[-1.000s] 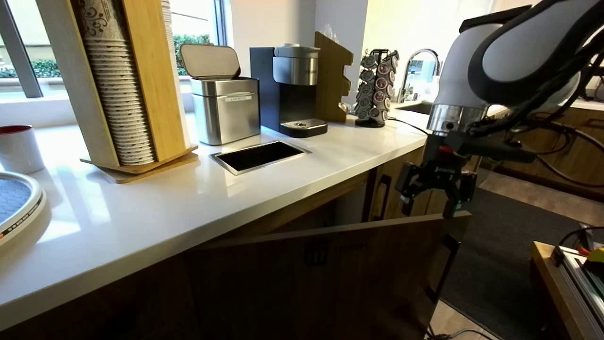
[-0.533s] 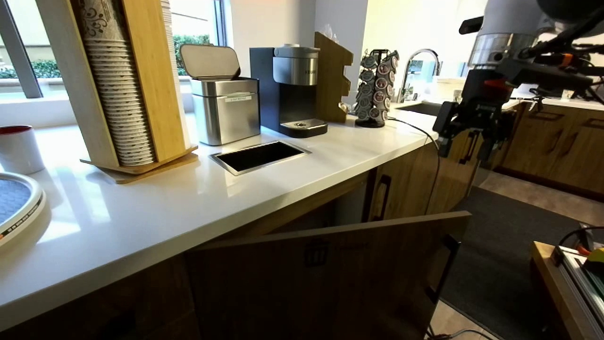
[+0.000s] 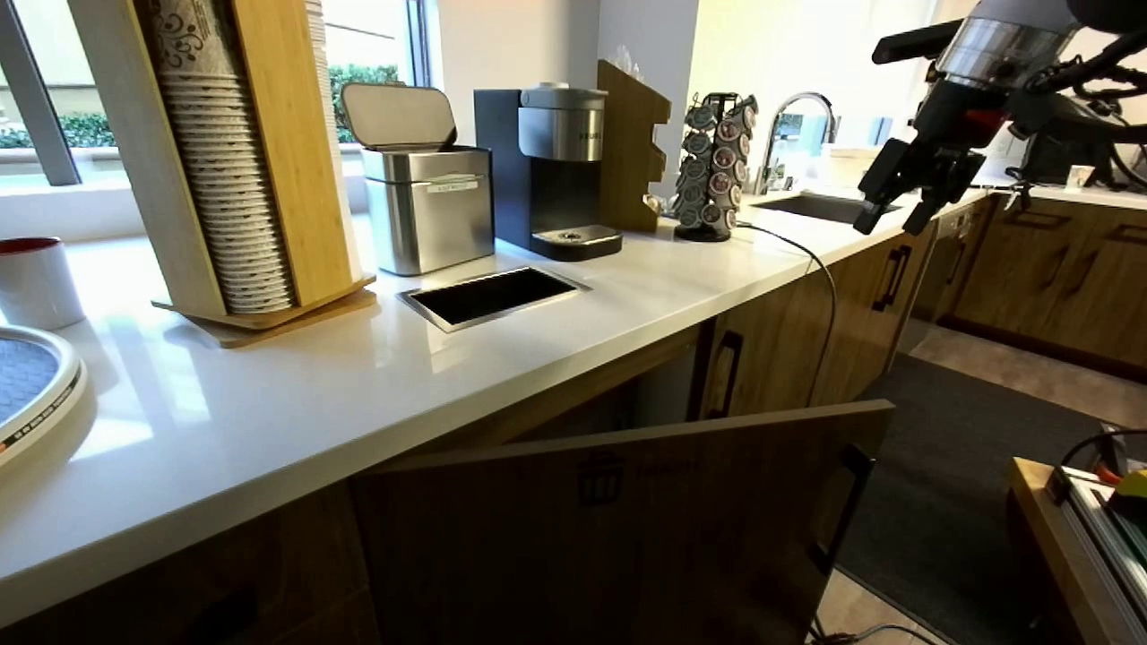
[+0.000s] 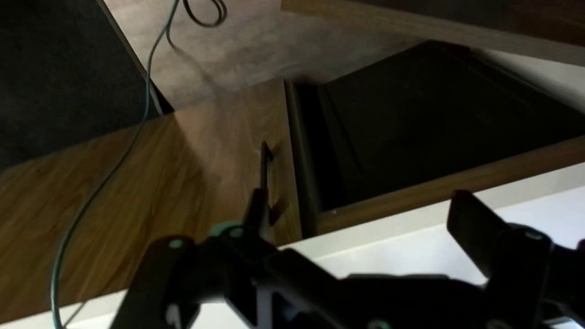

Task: Open the cabinet door on the far left

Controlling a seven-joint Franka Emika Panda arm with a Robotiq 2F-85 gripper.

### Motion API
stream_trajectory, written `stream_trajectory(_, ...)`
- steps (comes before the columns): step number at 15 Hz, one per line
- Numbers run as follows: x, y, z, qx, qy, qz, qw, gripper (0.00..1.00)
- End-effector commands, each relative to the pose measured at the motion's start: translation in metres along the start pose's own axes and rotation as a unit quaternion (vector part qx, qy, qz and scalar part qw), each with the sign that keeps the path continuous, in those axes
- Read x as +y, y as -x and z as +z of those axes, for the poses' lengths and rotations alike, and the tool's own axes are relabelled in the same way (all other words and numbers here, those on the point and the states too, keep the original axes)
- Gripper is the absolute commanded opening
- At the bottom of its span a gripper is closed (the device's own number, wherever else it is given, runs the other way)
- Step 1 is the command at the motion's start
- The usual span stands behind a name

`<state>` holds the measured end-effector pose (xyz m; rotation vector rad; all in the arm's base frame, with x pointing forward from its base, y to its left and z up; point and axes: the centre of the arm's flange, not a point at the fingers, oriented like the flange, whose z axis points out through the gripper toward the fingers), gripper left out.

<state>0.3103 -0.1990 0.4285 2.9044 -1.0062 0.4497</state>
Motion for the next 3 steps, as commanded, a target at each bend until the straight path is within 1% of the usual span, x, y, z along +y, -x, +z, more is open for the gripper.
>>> stream_trajectory(1,0.0052,-0.0024,0.0016,0.012,-0.005,-0.013,0.9998,1.00)
stream_trajectory(3,0.0090,-0.0037,0.0036,0.016,-0.007,-0.024,0.9995,1.00)
